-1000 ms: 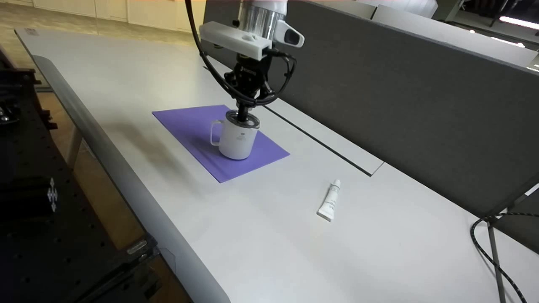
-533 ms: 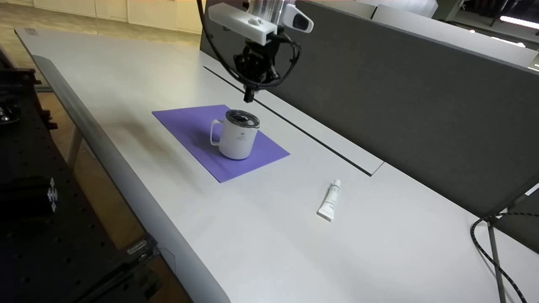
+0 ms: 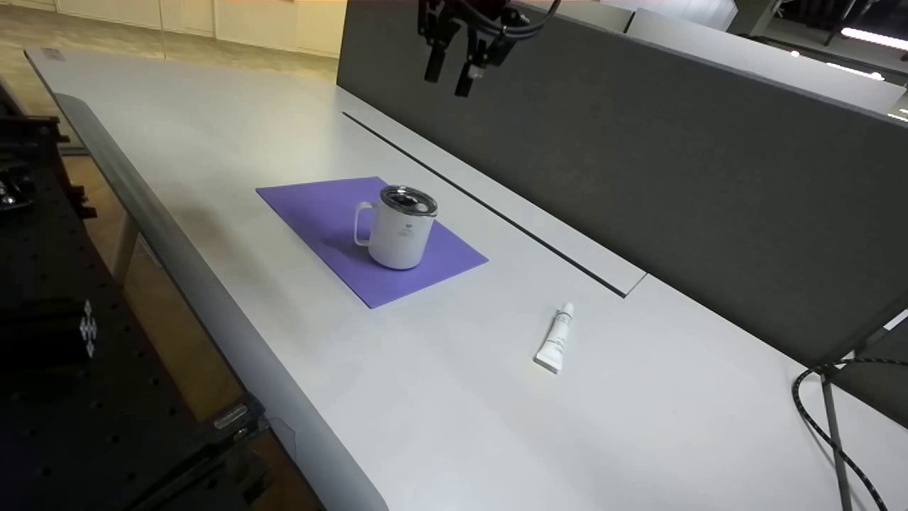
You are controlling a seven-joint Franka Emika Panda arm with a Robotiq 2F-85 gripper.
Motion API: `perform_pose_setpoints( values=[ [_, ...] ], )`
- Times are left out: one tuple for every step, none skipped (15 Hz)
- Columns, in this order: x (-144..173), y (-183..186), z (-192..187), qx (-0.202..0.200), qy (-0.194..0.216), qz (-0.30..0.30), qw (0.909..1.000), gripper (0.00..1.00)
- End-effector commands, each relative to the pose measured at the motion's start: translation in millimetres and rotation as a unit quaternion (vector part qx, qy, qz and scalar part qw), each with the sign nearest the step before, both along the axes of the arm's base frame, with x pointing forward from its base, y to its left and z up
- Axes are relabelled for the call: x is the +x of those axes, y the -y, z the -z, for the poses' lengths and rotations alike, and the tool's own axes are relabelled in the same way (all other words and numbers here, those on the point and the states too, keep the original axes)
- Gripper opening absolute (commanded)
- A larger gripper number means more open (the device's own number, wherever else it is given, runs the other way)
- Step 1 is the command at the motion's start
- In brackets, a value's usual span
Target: Open the lid of the cup
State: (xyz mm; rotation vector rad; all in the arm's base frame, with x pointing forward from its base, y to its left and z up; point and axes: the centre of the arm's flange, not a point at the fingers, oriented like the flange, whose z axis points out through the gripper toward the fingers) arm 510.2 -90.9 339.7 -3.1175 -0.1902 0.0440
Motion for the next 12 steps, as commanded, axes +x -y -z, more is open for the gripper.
perform_pose_setpoints(
  values=[
    [4.1, 10.2, -20.3, -0.028, -0.015, -0.002, 0.9995, 0.8],
    [4.2, 11.9, -20.6, -0.035, -0.019, -0.003, 0.9992, 0.88],
    [4.6, 13.4, -19.2, -0.04, -0.022, -0.005, 0.9989, 0.93],
    [5.0, 14.0, -16.6, -0.046, -0.026, -0.007, 0.9986, 0.99],
    [5.1, 13.9, -14.0, -0.05, -0.029, -0.009, 0.9983, 1.0],
    [5.2, 13.4, -11.6, -0.052, -0.031, -0.012, 0.9981, 1.0],
    [5.3, 12.8, -9.5, -0.055, -0.033, -0.015, 0.9978, 1.0],
    [5.9, 11.9, -7.0, -0.057, -0.035, -0.016, 0.9977, 1.0],
    [6.3, 11.0, -4.6, -0.058, -0.038, -0.016, 0.9975, 1.0],
    [4.9, 10.2, -2.1, -0.061, -0.048, -0.023, 0.9967, 1.0],
    [-1.2, 11.4, -0.3, -0.048, -0.034, -0.03, 0.9978, 1.0],
    [-1.7, 10.7, 2.4, -0.05, -0.039, -0.032, 0.9975, 0.99]
  ],
)
